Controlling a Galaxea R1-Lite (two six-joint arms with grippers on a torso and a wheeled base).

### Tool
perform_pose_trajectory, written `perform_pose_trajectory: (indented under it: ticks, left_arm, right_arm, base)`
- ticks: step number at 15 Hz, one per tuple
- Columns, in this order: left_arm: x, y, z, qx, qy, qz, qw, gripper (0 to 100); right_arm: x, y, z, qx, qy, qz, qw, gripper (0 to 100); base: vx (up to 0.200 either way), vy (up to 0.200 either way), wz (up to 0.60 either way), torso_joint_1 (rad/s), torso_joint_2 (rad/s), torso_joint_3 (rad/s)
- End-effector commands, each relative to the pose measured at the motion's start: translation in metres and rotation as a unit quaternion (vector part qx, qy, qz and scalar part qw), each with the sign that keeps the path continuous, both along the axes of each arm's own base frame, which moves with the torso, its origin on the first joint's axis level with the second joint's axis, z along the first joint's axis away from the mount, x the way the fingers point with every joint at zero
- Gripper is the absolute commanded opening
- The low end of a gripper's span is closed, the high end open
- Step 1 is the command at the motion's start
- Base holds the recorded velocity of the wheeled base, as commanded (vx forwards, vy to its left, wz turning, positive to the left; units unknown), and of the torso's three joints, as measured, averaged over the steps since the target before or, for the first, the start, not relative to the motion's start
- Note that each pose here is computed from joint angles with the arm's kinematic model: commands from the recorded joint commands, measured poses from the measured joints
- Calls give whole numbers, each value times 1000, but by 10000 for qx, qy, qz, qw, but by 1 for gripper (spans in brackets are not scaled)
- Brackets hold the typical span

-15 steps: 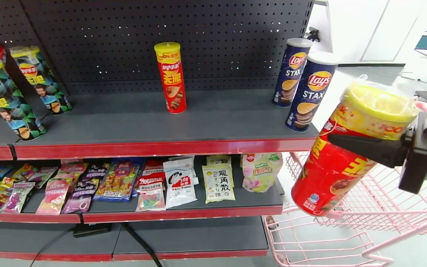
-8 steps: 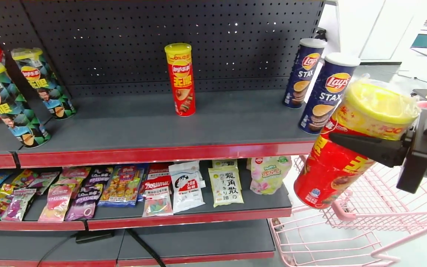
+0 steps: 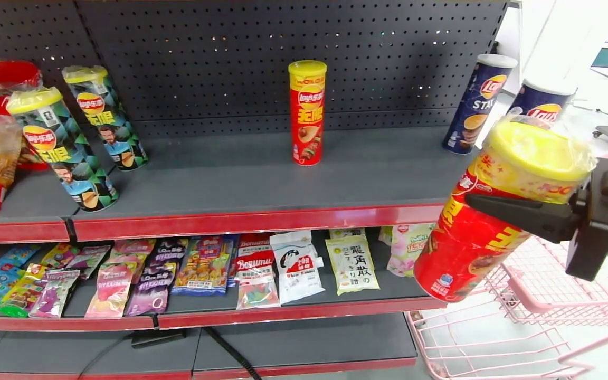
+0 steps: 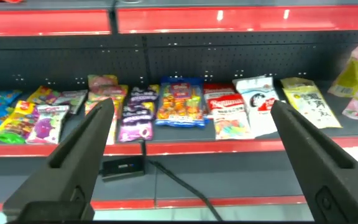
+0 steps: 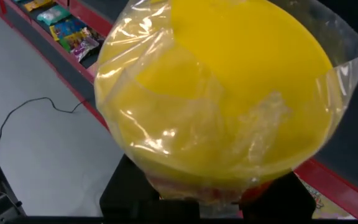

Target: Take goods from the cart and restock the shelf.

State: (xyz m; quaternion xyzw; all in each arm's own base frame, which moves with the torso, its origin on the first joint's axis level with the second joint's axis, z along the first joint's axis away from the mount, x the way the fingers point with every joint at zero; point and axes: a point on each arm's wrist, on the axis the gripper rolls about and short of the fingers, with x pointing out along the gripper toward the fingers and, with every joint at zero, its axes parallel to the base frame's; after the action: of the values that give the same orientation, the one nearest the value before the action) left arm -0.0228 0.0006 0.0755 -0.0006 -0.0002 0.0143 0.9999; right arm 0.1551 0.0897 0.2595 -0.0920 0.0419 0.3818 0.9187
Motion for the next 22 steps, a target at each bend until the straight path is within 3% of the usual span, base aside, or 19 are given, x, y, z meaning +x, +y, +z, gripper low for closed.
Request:
perform_pose_trajectory:
  ticks: [1, 5, 17, 22]
  left_arm:
    - [0, 0, 0, -1, 2, 3, 10000, 100]
    - [0, 0, 0, -1, 2, 11, 10000, 100]
    - [0, 0, 0, -1, 2, 3, 10000, 100]
    - [0, 0, 0, -1, 2, 3, 10000, 100]
  right_arm:
    - [-1, 0, 1, 4, -21, 3, 10000, 0]
    - [-1, 0, 0, -1, -26, 12, 10000, 0]
    - [-6, 7, 0, 2, -34, 242, 9997, 0]
    - [-7, 7, 0, -4, -40, 243, 9997, 0]
  base:
    - [0, 0, 0, 0, 0, 0]
    - [0, 0, 0, 0, 0, 0]
    - [200, 0, 0, 2, 3, 1]
    - [0, 0, 0, 0, 0, 0]
